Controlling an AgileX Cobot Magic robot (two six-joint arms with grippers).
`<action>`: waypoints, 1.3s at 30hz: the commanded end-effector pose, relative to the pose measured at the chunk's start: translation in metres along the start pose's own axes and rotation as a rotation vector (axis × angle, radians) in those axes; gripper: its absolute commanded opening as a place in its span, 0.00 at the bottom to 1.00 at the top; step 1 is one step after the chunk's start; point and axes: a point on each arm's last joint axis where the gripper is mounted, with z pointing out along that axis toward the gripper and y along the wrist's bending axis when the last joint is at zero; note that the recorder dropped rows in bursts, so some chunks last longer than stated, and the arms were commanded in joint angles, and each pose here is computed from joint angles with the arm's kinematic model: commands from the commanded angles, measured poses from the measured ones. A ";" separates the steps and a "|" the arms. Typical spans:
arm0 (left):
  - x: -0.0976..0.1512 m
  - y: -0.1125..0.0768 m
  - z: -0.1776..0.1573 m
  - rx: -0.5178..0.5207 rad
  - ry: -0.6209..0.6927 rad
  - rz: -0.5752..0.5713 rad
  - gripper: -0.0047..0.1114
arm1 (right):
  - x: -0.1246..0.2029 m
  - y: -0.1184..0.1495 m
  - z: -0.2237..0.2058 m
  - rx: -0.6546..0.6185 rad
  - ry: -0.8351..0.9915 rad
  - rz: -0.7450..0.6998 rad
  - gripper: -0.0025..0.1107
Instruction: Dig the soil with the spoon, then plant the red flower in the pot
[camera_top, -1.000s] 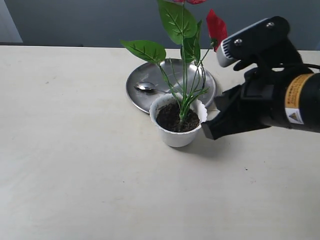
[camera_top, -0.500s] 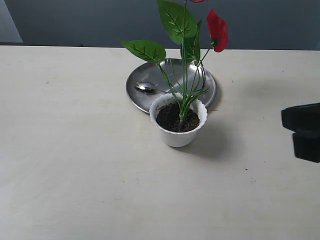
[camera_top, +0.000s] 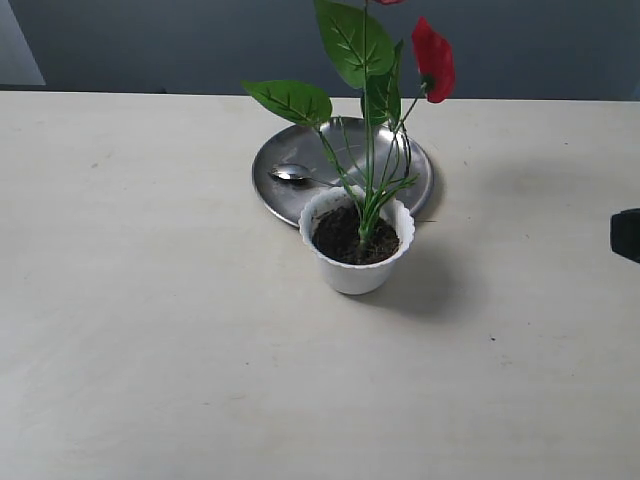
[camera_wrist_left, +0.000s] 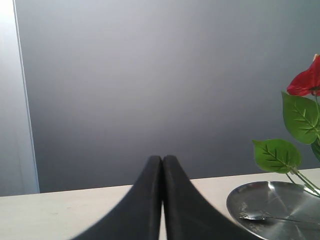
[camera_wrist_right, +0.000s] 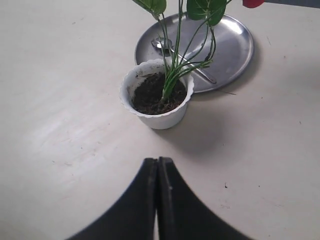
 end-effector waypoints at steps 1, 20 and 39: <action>-0.002 0.000 0.000 0.006 -0.009 -0.006 0.04 | 0.001 -0.001 -0.002 0.004 -0.008 -0.016 0.02; -0.002 0.000 0.000 0.006 -0.009 -0.006 0.04 | 0.113 -0.056 0.030 0.141 -0.707 0.338 0.02; -0.002 -0.001 0.000 0.007 -0.010 -0.006 0.04 | 0.132 -0.066 0.035 0.316 -0.632 0.408 0.02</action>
